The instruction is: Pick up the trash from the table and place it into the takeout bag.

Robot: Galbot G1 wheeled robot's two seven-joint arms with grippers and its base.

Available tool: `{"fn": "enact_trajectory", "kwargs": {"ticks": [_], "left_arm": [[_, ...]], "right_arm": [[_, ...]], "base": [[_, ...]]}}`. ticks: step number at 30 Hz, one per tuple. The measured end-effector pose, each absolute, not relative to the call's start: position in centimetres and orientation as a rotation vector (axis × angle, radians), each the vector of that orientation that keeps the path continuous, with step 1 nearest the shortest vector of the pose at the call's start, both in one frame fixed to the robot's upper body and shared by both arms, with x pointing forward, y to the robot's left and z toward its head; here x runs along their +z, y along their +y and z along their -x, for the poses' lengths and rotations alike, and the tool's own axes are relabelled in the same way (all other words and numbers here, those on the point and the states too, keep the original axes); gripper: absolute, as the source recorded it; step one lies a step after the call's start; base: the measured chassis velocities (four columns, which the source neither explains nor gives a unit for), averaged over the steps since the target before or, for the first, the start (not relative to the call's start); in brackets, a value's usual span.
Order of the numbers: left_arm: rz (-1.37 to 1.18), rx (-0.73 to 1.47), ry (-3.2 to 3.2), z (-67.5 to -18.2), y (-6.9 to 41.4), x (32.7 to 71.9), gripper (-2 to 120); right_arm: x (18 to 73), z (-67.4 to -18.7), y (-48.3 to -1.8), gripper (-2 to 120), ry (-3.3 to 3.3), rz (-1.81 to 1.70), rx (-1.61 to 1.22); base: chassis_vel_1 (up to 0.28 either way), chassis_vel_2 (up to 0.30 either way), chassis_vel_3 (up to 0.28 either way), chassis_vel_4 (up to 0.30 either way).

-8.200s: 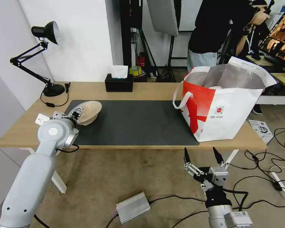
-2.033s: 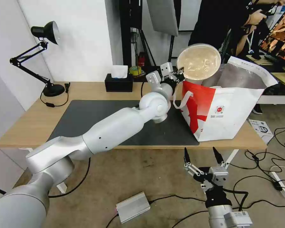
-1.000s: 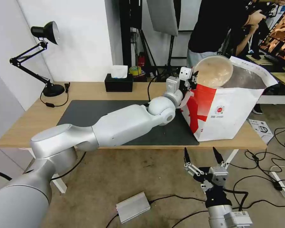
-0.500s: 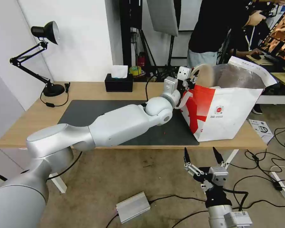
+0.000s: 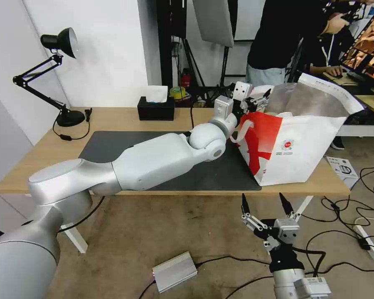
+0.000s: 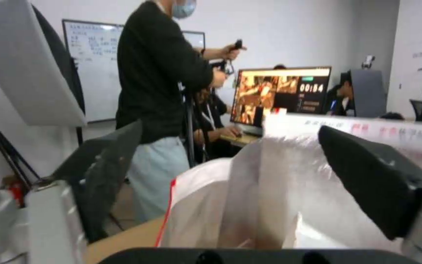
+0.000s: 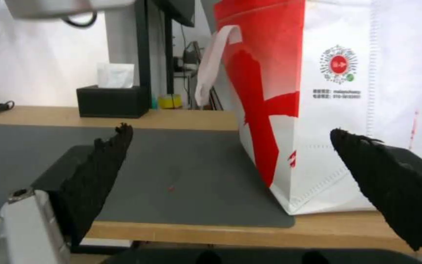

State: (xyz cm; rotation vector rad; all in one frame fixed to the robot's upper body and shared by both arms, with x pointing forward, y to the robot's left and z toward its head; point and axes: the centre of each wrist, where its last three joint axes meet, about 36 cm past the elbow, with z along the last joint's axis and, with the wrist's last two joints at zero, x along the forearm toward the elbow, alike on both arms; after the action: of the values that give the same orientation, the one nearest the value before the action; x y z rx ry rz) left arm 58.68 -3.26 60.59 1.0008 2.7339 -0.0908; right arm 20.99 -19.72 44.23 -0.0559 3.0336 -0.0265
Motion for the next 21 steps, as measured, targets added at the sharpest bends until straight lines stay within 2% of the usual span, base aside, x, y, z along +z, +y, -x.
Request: {"fn": "enact_trajectory", "kwargs": {"ticks": [5, 13, 21], "left_arm": [[-0.985, -0.126, 2.720, -57.9, -2.1, 61.7, 100], [-0.907, -0.176, 2.680, -56.4, 1.9, 61.3, 100], [-0.808, -0.233, 2.716, -52.2, 7.4, 57.6, 100]], "right_arm": [[44.2, -21.0, -19.7, 100, 3.034, 0.056, -0.027], [44.2, -21.0, -19.7, 100, 3.034, 0.056, -0.027], [44.2, -21.0, -19.7, 100, 3.034, 0.056, -0.027]], "base": [[0.000, 0.000, 0.000, 0.000], [0.000, 0.000, 0.000, 0.000], [0.000, 0.000, 0.000, 0.000]]}}
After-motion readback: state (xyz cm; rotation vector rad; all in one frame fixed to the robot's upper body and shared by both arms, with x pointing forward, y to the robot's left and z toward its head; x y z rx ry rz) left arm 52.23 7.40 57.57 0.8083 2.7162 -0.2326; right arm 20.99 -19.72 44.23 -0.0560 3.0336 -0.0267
